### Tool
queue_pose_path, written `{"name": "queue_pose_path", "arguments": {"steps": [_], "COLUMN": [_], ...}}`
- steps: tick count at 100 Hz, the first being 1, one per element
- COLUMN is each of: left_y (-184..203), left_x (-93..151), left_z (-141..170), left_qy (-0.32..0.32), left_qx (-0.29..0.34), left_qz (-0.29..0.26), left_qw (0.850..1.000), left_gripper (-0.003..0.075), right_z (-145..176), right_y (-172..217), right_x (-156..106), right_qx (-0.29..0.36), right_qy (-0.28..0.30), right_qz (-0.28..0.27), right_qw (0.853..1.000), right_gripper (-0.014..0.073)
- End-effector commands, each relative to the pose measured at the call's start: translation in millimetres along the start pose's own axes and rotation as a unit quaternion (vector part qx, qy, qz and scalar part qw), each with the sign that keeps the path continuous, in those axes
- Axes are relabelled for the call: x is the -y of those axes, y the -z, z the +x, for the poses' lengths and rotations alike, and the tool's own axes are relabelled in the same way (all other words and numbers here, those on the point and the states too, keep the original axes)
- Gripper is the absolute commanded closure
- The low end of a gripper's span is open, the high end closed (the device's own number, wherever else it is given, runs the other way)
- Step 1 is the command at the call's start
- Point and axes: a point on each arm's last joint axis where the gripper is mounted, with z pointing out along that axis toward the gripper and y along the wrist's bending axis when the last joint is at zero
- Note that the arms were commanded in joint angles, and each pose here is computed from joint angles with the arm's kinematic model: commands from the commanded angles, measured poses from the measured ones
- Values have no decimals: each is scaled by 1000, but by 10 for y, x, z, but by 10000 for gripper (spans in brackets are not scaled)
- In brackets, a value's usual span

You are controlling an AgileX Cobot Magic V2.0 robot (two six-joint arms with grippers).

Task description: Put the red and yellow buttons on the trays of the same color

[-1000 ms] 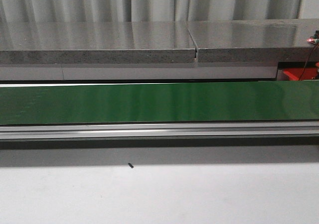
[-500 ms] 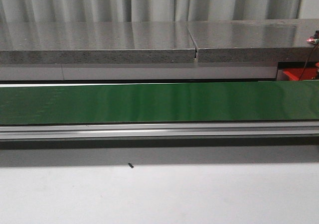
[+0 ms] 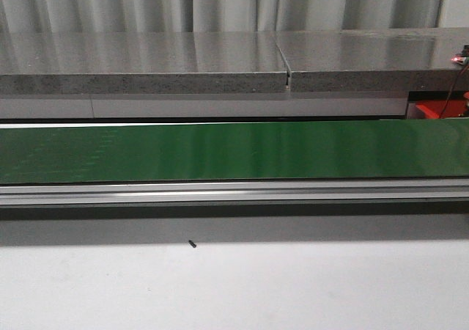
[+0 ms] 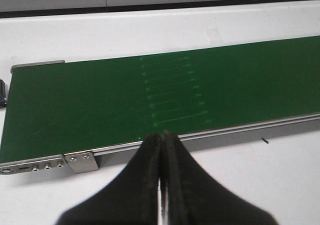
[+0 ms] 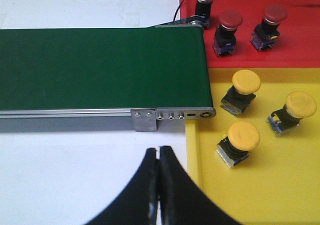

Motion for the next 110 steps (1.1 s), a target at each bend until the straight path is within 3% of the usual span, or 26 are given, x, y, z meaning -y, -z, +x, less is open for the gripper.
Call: {"name": "queue_pose_path", "arguments": {"steps": [1, 30, 63, 76, 93, 98, 110], "left_y": [54, -179, -602, -727, -842, -878, -964], "left_x": [15, -182, -869, -1110, -1359, -1422, -1589], "left_z": [-158, -251, -315, -359, -532, -593, -741], "left_qy": [5, 29, 143, 165, 178, 178, 185], "left_qx": [64, 59, 49, 38, 35, 32, 18], "left_qz": [1, -49, -163, -191, -208, -211, -212], "left_qw": [998, 997, 975, 967, 961, 961, 959], "left_gripper": [741, 741, 727, 576, 202, 128, 79], "right_z": [-106, -106, -106, -106, -106, -106, -106], "right_y": [40, 40, 40, 40, 40, 40, 40], "right_x": [0, 0, 0, 0, 0, 0, 0], "right_qx": [39, 39, 39, 39, 39, 39, 39], "right_qy": [2, 2, 2, 2, 2, 2, 2], "right_qz": [2, 2, 2, 2, 2, 2, 2], "right_qw": [999, 999, 999, 999, 999, 999, 999], "right_gripper": [662, 662, 662, 662, 662, 662, 662]}}
